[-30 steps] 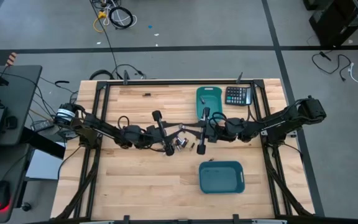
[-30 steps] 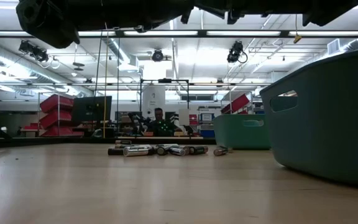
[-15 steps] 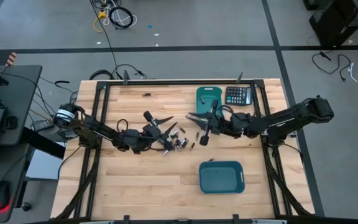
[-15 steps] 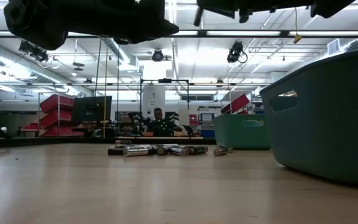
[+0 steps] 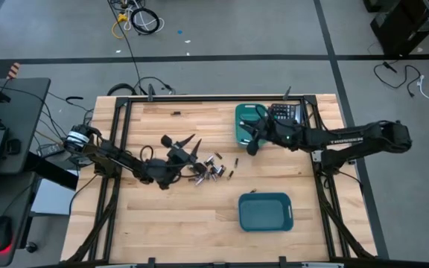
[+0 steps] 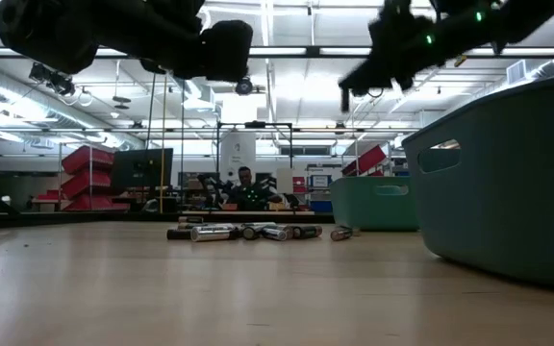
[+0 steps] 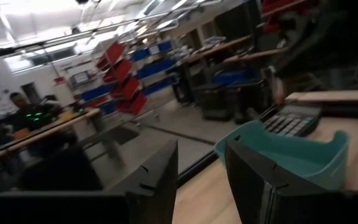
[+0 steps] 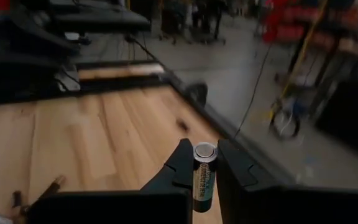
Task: Sort batteries
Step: Put the silver battery into the green bin
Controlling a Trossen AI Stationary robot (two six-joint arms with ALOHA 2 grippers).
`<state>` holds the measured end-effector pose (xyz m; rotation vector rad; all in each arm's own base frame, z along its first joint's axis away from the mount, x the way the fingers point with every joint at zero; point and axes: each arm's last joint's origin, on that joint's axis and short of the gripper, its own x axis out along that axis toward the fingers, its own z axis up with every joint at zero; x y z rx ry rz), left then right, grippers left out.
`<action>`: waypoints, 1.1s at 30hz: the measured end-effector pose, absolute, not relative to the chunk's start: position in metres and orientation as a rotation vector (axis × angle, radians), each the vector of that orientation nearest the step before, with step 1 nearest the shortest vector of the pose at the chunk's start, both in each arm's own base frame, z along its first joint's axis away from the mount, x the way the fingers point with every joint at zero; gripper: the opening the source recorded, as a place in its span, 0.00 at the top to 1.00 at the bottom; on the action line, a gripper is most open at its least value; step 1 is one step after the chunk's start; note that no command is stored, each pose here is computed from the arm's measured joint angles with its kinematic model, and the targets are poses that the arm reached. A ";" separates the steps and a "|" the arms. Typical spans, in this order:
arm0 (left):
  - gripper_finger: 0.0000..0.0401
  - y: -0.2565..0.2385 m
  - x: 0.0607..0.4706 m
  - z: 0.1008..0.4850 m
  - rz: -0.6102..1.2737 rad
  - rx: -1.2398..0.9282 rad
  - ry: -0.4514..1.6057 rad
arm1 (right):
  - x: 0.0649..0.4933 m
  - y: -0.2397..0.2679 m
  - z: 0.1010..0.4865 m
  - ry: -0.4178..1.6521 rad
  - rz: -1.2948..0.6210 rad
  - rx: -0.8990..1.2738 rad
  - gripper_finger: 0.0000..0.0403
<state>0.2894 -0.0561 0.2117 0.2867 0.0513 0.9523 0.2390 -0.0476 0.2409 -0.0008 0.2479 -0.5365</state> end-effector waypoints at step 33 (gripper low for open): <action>0.67 -0.061 0.289 0.206 0.945 0.300 0.091 | 0.200 -0.074 0.174 0.502 -0.761 0.356 0.80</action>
